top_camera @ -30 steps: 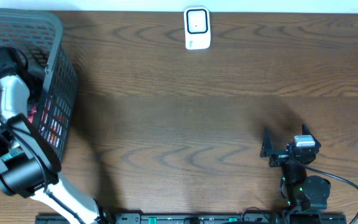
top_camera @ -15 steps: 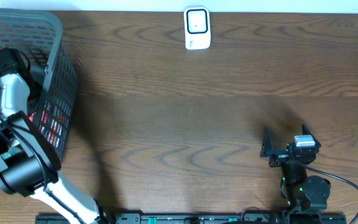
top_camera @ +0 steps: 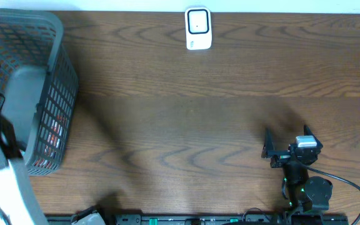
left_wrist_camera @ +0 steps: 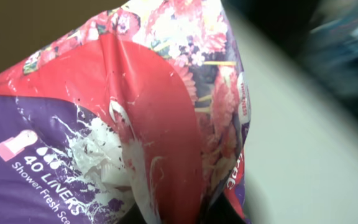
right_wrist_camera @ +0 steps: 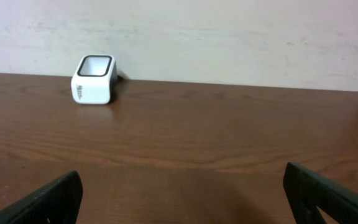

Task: Scan the item barcode
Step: 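Carry the purple-red pack to the table center and release it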

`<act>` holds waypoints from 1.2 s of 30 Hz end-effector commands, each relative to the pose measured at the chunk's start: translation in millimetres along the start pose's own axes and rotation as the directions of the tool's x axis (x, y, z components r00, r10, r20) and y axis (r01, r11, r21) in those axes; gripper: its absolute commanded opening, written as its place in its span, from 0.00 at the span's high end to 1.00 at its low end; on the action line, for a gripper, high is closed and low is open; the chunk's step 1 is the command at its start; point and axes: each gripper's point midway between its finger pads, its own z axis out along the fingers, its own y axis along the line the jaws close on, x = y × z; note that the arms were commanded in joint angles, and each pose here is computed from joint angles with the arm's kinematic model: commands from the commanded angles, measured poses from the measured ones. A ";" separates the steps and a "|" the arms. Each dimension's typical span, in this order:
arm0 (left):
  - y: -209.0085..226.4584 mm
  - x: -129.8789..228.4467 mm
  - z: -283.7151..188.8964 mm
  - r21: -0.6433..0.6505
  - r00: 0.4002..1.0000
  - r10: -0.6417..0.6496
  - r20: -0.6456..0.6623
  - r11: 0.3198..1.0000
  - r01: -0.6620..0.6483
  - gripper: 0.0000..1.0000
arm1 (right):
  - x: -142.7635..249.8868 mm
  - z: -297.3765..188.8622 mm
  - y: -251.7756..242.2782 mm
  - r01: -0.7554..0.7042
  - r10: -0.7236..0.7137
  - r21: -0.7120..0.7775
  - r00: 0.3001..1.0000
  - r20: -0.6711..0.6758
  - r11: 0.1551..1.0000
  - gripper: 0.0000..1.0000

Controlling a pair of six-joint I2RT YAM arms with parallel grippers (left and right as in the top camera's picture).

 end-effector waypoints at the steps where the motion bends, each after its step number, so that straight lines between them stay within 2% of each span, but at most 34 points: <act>1: -89.1 14.8 -50.3 0.399 0.995 0.021 -0.095 0.917 0.019 0.93 | 0.6 -0.3 -2.6 0.015 -0.015 0.011 1.000 -0.001 1.000 0.01; 2: -111.7 23.6 -66.0 0.482 0.992 0.043 -0.119 0.876 0.020 0.93 | 0.6 -0.3 -2.6 0.015 -0.015 0.011 1.000 -0.001 1.000 0.01; 6: -171.3 83.3 -104.0 0.667 0.955 0.197 -0.222 0.745 0.001 0.93 | 0.6 -0.3 -2.6 0.015 -0.015 0.011 1.000 -0.001 1.000 0.01; 8: -192.1 125.7 -116.5 0.736 0.912 0.324 -0.251 0.676 -0.038 0.93 | 0.6 -0.3 -2.6 0.015 -0.015 0.011 1.000 -0.001 1.000 0.01; 9: -200.9 156.1 -121.4 0.763 0.871 0.409 -0.272 0.643 -0.063 0.93 | 0.6 -0.3 -2.6 0.015 -0.015 0.011 1.000 -0.001 1.000 0.01; 11: -206.0 197.1 -120.8 0.774 0.807 0.509 -0.299 0.624 -0.107 0.93 | 0.6 -0.3 -2.6 0.015 -0.015 0.011 1.000 -0.001 1.000 0.01; 16: -200.7 303.1 -96.6 0.718 0.632 0.657 -0.411 0.661 -0.220 0.93 | 0.6 -0.3 -2.6 0.015 -0.015 0.011 1.000 -0.001 1.000 0.01; 17: -198.5 345.6 -93.6 0.723 0.553 0.700 -0.452 0.651 -0.233 0.93 | 0.6 -0.3 -2.6 0.015 -0.015 0.011 1.000 -0.001 1.000 0.01; 20: -192.1 403.7 -91.8 0.718 0.449 0.733 -0.511 0.651 -0.245 0.93 | 0.6 -0.3 -2.6 0.015 -0.015 0.011 1.000 -0.001 1.000 0.01; 21: -186.9 440.2 -90.6 0.725 0.386 0.756 -0.528 0.638 -0.260 0.93 | 0.6 -0.3 -2.6 0.015 -0.015 0.011 1.000 -0.001 1.000 0.01; 25: -175.1 490.2 -90.3 0.725 0.300 0.774 -0.558 0.630 -0.277 0.92 | 0.6 -0.3 -2.6 0.015 -0.015 0.011 1.000 -0.001 1.000 0.01; 26: -171.9 498.1 -90.8 0.723 0.285 0.774 -0.566 0.632 -0.280 0.86 | 0.6 -0.3 -2.6 0.015 -0.015 0.011 1.000 -0.001 1.000 0.01; 28: -168.5 505.2 -91.3 0.718 0.270 0.771 -0.577 0.636 -0.283 0.47 | 0.6 -0.3 -2.6 0.015 -0.015 0.011 1.000 -0.001 1.000 0.01; 29: -168.5 505.3 -92.1 0.719 0.268 0.771 -0.578 0.636 -0.280 0.30 | 0.6 -0.3 -2.6 0.015 -0.015 0.011 1.000 -0.001 1.000 0.01; 31: -173.9 499.2 -95.9 0.728 0.277 0.770 -0.574 0.635 -0.257 0.18 | 0.6 -0.3 -2.6 0.015 -0.015 0.011 1.000 -0.001 1.000 0.01; 33: -184.3 484.5 -100.2 0.739 0.306 0.768 -0.563 0.633 -0.229 0.15 | 0.6 -0.3 -2.6 0.015 -0.015 0.011 1.000 -0.001 1.000 0.01; 36: -205.5 439.3 -103.0 0.748 0.405 0.747 -0.527 0.634 -0.197 0.12 | 0.6 -0.3 -2.6 0.015 -0.015 0.011 1.000 -0.001 1.000 0.01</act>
